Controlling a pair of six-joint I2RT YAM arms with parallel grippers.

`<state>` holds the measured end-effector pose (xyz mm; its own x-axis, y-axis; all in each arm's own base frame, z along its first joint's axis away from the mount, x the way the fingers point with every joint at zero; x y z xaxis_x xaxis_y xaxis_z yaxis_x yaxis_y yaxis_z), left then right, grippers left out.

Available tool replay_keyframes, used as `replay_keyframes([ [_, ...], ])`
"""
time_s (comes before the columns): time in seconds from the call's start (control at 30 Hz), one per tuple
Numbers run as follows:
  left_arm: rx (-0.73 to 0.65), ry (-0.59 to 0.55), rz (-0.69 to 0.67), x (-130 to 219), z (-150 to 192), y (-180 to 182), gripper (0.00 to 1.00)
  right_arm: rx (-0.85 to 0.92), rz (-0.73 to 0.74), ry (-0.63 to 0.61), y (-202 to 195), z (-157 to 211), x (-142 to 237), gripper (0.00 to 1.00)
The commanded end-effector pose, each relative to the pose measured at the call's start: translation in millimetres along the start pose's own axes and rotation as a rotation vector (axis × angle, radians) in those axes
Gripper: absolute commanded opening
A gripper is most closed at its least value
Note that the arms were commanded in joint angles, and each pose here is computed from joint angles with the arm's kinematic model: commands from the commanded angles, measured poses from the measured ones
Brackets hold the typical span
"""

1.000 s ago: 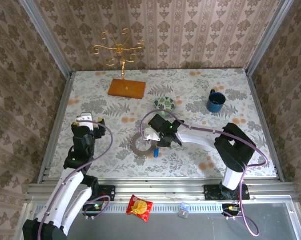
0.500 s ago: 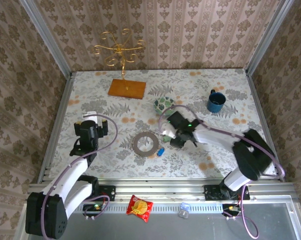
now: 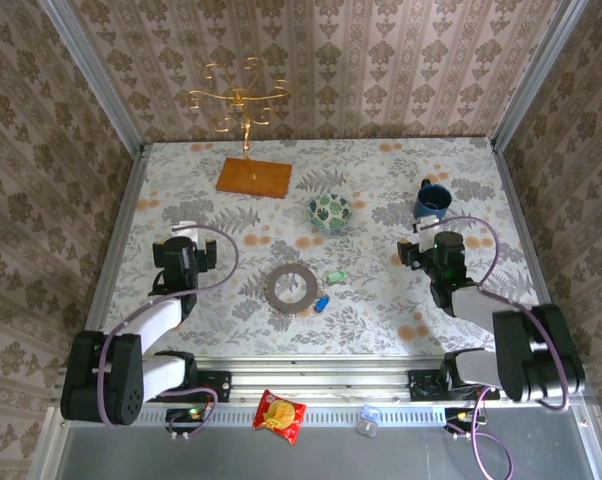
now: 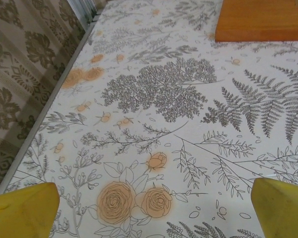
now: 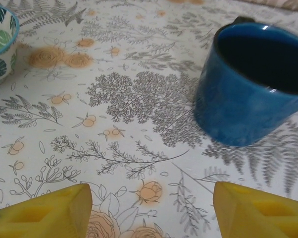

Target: Put the keys on the keyring

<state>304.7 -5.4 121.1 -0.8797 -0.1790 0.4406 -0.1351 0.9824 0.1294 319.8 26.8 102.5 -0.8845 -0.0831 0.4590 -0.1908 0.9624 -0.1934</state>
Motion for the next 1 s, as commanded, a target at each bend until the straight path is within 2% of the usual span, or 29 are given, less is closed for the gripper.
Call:
replay_keyframes([
  [0.0, 0.003, -0.060, 0.023, -7.0, -15.7, -2.5, 1.00, -0.052, 0.006, -0.227, -6.5, -31.3, -7.4, 0.66],
  [0.13, -0.006, -0.097, 0.043, -15.2, -22.3, -5.6, 1.00, -0.115, 0.036, -0.239, -18.6, -19.6, -17.1, 0.67],
  [0.2, -0.010, -0.110, 0.054, -19.8, -24.8, -7.2, 1.00, -0.114, 0.017, -0.165, -18.8, -20.2, -23.0, 0.68],
  [0.3, -0.022, -0.125, 0.090, -27.5, -29.5, -11.8, 1.00, -0.147, 0.024, -0.129, -24.9, -20.3, -29.8, 0.72],
  [0.43, -0.026, -0.144, 0.116, -37.2, -33.6, -16.9, 1.00, -0.166, 0.028, -0.130, -29.2, -20.0, -31.0, 0.75],
  [0.67, 0.013, -0.196, 0.138, -50.7, -15.6, -14.0, 1.00, -0.170, 0.028, -0.128, -30.2, -20.4, -31.0, 0.78],
  [0.73, 0.037, -0.152, 0.133, -51.4, -13.7, -12.0, 1.00, -0.174, 0.031, -0.126, -30.5, -20.1, -31.1, 0.79],
  [0.8, 0.047, -0.156, 0.119, -53.9, -15.9, -8.7, 1.00, -0.174, 0.032, -0.125, -30.5, -20.0, -31.2, 0.80],
  [0.87, 0.043, -0.162, 0.095, -53.7, -14.7, -6.5, 1.00, -0.182, 0.049, -0.121, -32.7, -19.4, -31.3, 1.00],
  [0.97, 0.027, -0.168, 0.117, -52.1, -15.4, -11.2, 1.00, -0.192, 0.074, -0.116, -36.2, -18.7, -31.4, 1.00],
])
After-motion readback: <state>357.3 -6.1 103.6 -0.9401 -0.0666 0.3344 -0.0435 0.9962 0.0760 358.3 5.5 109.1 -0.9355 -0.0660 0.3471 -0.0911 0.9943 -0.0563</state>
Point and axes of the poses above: each hand's point on the last joint's axis, 136 mm out from that joint toward the fingers, its own x axis back along the fingers, its own y axis along the line the jaws close on, z = x × y, the point moved 4 cm from there along x, back along the fingers, and after that the axes turned 6 degrees about x, right-handed, at the moved point
